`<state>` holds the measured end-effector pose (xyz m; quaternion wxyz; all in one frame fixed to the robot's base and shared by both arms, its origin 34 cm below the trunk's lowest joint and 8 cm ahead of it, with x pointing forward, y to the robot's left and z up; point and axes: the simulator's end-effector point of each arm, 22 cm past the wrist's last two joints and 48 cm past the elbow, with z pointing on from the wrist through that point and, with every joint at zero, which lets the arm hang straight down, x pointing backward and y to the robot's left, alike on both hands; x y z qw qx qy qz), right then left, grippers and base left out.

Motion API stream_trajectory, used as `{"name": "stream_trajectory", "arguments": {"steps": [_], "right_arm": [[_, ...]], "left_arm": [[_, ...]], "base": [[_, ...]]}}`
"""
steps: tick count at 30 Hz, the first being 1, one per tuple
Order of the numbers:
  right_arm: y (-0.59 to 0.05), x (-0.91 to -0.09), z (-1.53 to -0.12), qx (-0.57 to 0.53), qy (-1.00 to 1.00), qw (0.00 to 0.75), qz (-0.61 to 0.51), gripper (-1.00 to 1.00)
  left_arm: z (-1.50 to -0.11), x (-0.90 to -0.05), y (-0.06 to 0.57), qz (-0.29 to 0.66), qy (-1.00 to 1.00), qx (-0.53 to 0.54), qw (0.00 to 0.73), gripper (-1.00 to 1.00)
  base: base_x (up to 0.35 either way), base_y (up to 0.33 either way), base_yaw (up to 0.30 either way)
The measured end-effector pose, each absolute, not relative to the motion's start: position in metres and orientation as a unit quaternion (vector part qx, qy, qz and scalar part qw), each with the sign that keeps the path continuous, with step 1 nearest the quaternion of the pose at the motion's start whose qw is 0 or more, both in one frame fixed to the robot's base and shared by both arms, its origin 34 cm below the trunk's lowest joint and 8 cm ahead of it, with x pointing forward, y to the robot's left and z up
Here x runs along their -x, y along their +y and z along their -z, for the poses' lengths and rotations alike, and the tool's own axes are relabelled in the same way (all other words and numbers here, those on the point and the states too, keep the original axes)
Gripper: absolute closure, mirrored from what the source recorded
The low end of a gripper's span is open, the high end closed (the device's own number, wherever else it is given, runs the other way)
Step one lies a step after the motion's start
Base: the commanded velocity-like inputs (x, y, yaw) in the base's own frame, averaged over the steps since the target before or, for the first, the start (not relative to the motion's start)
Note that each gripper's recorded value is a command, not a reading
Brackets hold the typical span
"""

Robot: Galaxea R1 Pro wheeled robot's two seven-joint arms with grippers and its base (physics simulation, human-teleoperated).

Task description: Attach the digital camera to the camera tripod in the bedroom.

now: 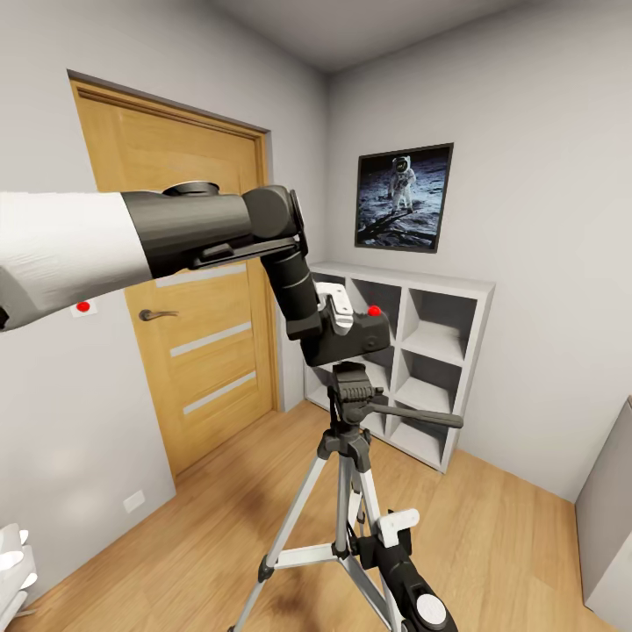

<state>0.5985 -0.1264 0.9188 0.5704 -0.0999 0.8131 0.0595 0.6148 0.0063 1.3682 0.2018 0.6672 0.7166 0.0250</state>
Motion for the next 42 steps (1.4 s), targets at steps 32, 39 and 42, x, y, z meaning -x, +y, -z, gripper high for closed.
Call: {"name": "stream_trajectory", "arguments": {"steps": [32, 39, 42], "right_arm": [[-0.127, -0.599, -0.919, 0.1, 0.813, 0.57, -0.059, -1.0], [-0.127, -0.598, -0.919, 0.1, 0.813, 0.57, -0.059, -1.0], [-0.127, -0.598, -0.919, 0.1, 0.813, 0.57, -0.059, -1.0]], "left_arm": [[-1.341, -0.619, -0.004, -0.007, 0.727, -0.66, 0.187, 1.0], [-1.341, -0.619, -0.004, -0.007, 0.727, -0.661, 0.186, 1.0], [-1.341, -0.619, -0.004, -0.007, 0.727, -0.661, 0.186, 1.0]], "base": [[0.0, 0.0, 0.0], [0.0, 0.0, 0.0], [0.0, 0.0, 0.0]]}}
